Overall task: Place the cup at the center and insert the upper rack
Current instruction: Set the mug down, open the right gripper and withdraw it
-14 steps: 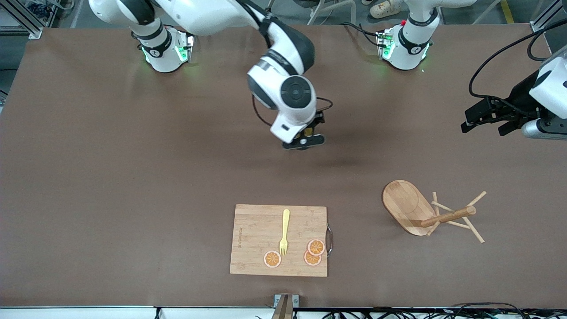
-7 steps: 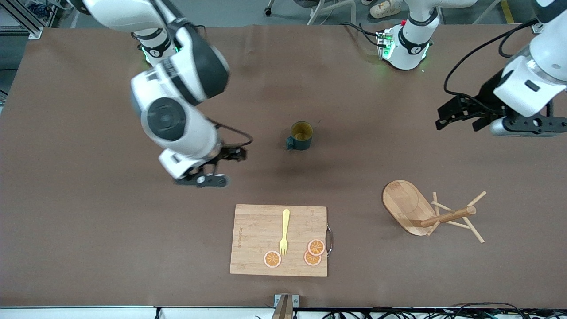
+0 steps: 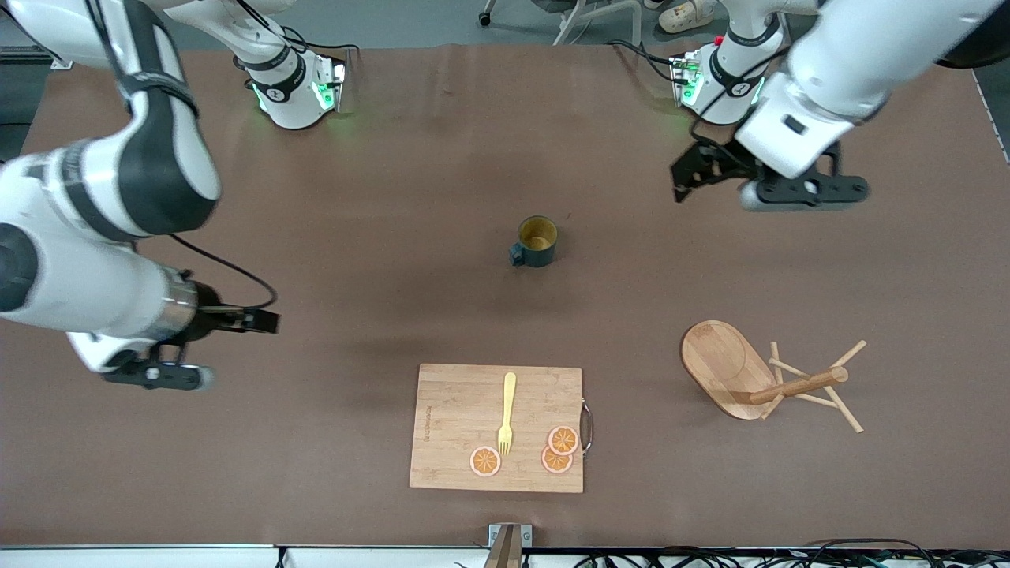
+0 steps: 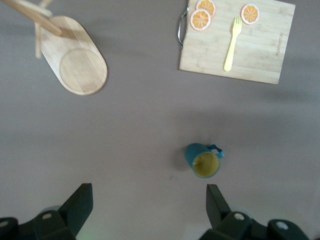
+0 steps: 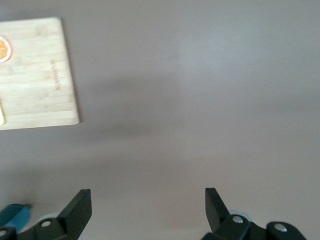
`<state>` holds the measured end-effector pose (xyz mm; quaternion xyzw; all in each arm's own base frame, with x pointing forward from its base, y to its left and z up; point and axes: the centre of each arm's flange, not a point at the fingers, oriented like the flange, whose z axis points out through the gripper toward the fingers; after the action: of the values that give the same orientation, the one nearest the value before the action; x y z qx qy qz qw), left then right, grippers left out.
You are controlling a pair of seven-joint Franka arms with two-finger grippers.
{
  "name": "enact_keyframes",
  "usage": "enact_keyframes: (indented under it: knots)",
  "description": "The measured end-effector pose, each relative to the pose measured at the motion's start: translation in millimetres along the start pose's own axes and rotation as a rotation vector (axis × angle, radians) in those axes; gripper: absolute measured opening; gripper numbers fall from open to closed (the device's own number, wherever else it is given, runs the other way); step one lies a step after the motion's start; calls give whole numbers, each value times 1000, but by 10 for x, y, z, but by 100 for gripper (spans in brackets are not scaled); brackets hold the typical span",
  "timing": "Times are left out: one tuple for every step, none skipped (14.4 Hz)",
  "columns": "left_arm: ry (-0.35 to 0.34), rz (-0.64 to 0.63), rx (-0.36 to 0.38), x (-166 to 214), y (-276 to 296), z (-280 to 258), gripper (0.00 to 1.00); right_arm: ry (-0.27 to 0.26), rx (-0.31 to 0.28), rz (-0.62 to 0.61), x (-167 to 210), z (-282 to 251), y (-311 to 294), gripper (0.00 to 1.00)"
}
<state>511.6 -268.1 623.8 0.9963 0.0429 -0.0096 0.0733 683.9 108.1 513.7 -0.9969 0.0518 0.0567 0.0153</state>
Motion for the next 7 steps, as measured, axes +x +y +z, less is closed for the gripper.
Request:
enact_keyframes:
  knots:
    - [2,-9,13,-142,207,34,100,6,-8,11,-15,-117,208,100]
    - [8,-18,21,-290,412,70,100,15,-13,30,-28,-227,405,100]
    - [20,-32,24,-435,610,122,100,28,-12,49,-41,-336,609,100]
    - [37,-49,27,-573,794,191,100,41,-10,55,-56,-440,814,100]
    - [54,-66,30,-705,960,282,100,51,-9,43,-75,-525,1001,100]
    - [69,-83,35,-841,1120,389,100,57,-8,21,-107,-595,1183,100]
    - [79,-102,39,-982,1285,514,100,63,-9,-1,-144,-646,1362,100]
